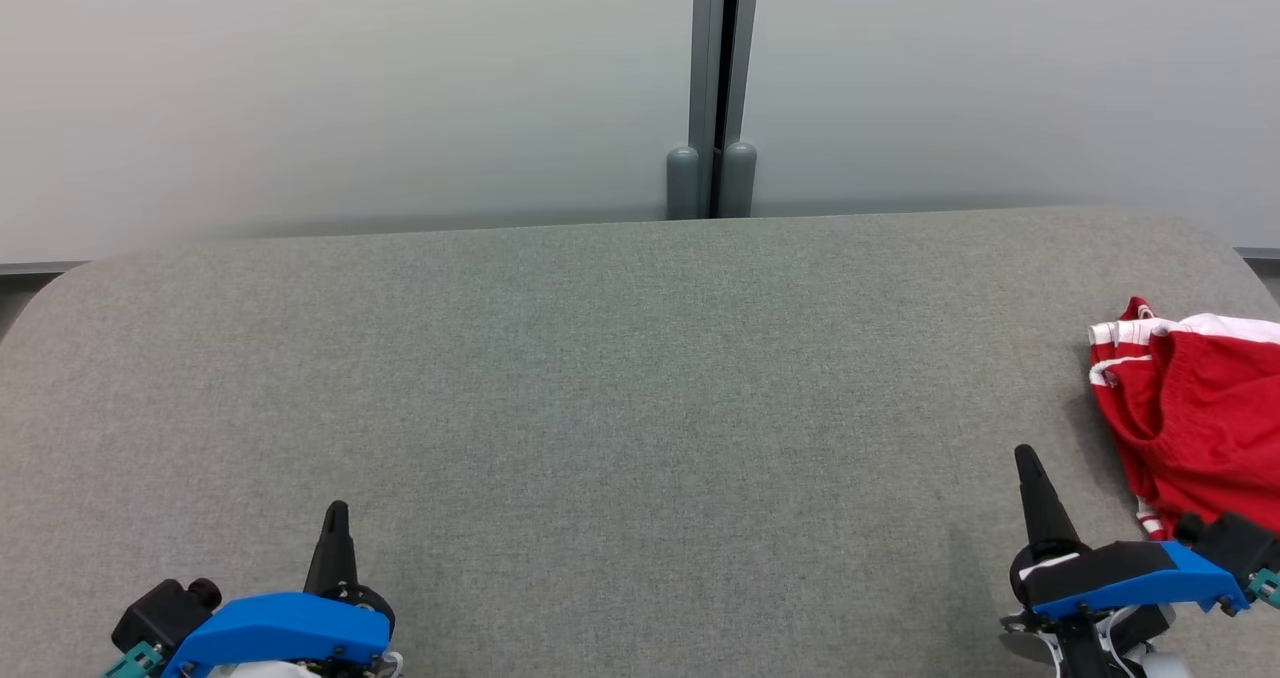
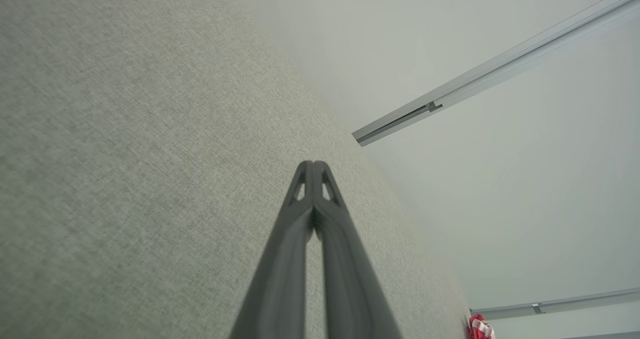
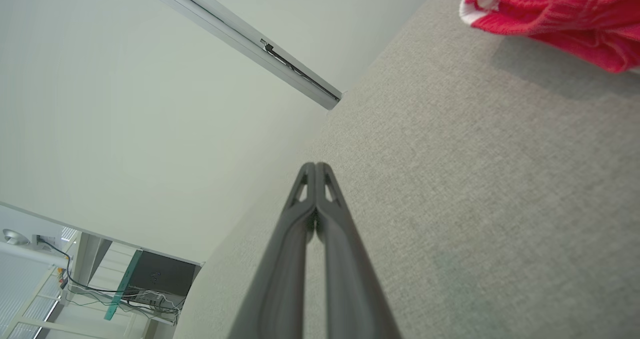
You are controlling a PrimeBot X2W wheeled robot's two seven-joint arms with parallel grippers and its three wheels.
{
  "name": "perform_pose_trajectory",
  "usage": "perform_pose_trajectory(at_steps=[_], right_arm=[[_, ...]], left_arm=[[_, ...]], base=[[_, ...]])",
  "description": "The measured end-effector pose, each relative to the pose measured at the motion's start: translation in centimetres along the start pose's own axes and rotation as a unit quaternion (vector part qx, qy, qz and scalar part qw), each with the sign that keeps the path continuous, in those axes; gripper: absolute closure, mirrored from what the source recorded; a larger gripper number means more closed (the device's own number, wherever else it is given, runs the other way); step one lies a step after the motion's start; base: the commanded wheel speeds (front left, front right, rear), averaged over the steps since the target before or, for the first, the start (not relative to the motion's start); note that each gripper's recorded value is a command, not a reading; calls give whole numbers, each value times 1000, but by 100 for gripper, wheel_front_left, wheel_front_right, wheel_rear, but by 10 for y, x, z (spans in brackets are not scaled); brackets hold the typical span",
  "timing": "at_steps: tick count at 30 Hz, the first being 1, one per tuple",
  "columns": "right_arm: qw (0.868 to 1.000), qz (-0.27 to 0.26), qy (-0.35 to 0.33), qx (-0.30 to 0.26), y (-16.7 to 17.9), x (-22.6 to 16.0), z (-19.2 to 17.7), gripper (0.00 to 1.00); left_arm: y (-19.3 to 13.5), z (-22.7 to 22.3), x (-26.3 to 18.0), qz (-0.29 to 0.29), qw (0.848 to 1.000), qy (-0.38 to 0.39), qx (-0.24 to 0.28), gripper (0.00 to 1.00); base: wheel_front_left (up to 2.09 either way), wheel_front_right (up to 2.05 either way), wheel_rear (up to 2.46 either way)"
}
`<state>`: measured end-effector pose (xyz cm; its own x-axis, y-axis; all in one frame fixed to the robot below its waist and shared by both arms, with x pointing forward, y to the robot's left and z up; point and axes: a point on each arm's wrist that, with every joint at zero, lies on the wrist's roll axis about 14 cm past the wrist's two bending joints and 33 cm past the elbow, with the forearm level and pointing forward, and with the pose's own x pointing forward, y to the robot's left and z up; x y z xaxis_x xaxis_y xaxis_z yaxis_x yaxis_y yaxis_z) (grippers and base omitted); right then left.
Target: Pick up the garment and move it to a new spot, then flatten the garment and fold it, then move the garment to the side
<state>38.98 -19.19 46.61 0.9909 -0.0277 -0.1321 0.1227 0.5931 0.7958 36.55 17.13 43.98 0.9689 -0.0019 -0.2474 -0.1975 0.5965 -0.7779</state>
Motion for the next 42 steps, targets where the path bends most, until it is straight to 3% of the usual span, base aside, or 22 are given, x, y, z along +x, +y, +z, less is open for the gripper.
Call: perform_pose_trajectory(at_steps=[21,42], right_arm=[[994,11,-4,110,6,-2,8,100],[979,34,-8,200,17,-2,19,100]], left_arm=[[-10,19,4,-25,993,-13,-114,100],[-22,36,6,-58,977,-21,-203,100]], base=[[0,0,0],[0,0,0]])
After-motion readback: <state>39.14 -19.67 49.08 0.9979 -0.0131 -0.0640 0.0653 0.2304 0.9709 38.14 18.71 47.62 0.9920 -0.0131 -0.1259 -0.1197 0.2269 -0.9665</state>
